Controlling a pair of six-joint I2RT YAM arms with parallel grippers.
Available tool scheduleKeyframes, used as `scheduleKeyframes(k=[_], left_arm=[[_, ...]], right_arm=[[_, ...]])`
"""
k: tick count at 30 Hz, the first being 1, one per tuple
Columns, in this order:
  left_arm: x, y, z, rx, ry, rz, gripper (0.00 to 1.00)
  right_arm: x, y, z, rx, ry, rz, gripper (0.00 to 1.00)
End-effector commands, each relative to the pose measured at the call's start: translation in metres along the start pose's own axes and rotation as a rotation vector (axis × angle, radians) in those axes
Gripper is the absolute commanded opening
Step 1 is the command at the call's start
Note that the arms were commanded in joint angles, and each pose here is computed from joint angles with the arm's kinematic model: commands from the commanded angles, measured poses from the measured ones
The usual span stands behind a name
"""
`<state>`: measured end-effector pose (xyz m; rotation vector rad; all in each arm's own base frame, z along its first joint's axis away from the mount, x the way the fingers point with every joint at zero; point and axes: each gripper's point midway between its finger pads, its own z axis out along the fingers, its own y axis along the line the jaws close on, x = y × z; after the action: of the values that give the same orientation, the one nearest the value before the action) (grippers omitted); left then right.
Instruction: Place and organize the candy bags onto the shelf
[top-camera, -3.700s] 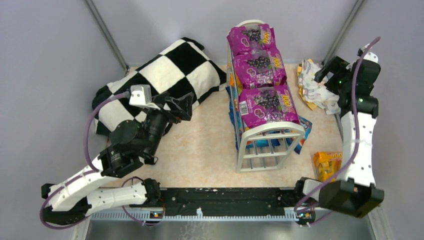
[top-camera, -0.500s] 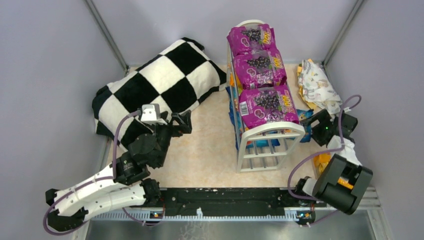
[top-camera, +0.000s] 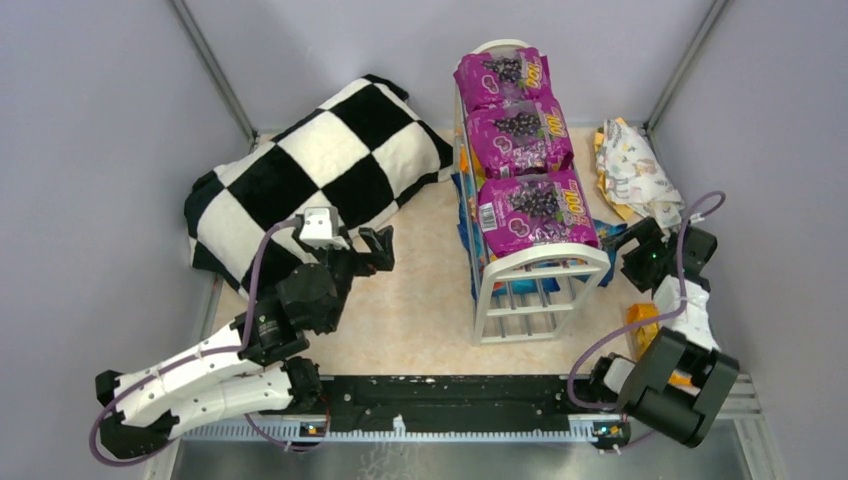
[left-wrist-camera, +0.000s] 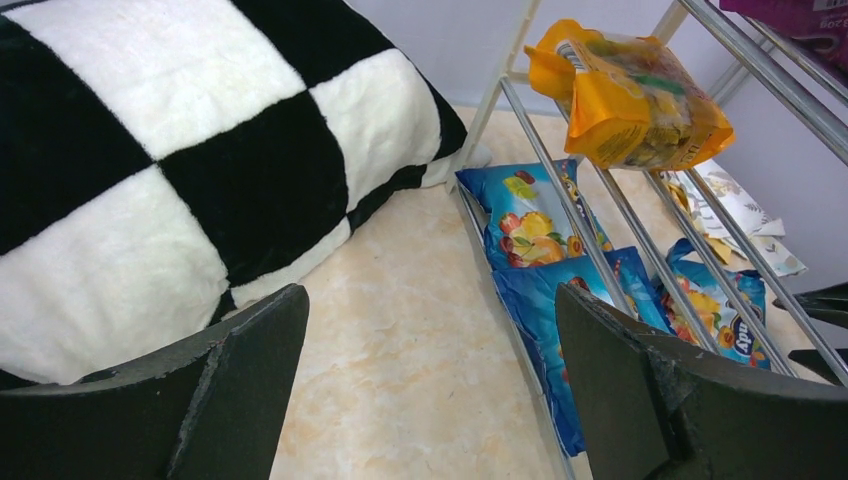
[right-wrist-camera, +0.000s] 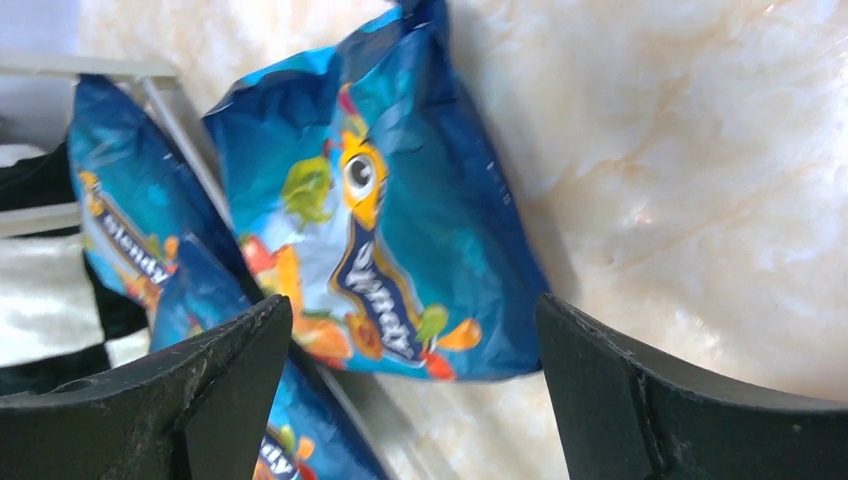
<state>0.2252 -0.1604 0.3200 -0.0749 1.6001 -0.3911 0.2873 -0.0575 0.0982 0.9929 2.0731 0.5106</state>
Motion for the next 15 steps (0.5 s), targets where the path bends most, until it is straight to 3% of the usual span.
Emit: scheduleKeyframes(k=[1, 11, 15], left_arm=[[-0.021, 0.005, -0.007, -0.01, -0.029, -0.086, 0.98], [-0.023, 0.024, -0.016, -0.056, -0.043, -0.108, 0.98], [-0.023, 0.019, -0.013, -0.042, -0.042, -0.096, 0.98]], right_arm=[[-0.03, -0.007, 0.025, 0.027, -0.051, -0.02, 0.9], [-0.008, -0.03, 0.06, 0.0, 0.03, -0.048, 0.77], [0.005, -0.044, 0.069, 0.041, 0.064, -0.047, 0.78]])
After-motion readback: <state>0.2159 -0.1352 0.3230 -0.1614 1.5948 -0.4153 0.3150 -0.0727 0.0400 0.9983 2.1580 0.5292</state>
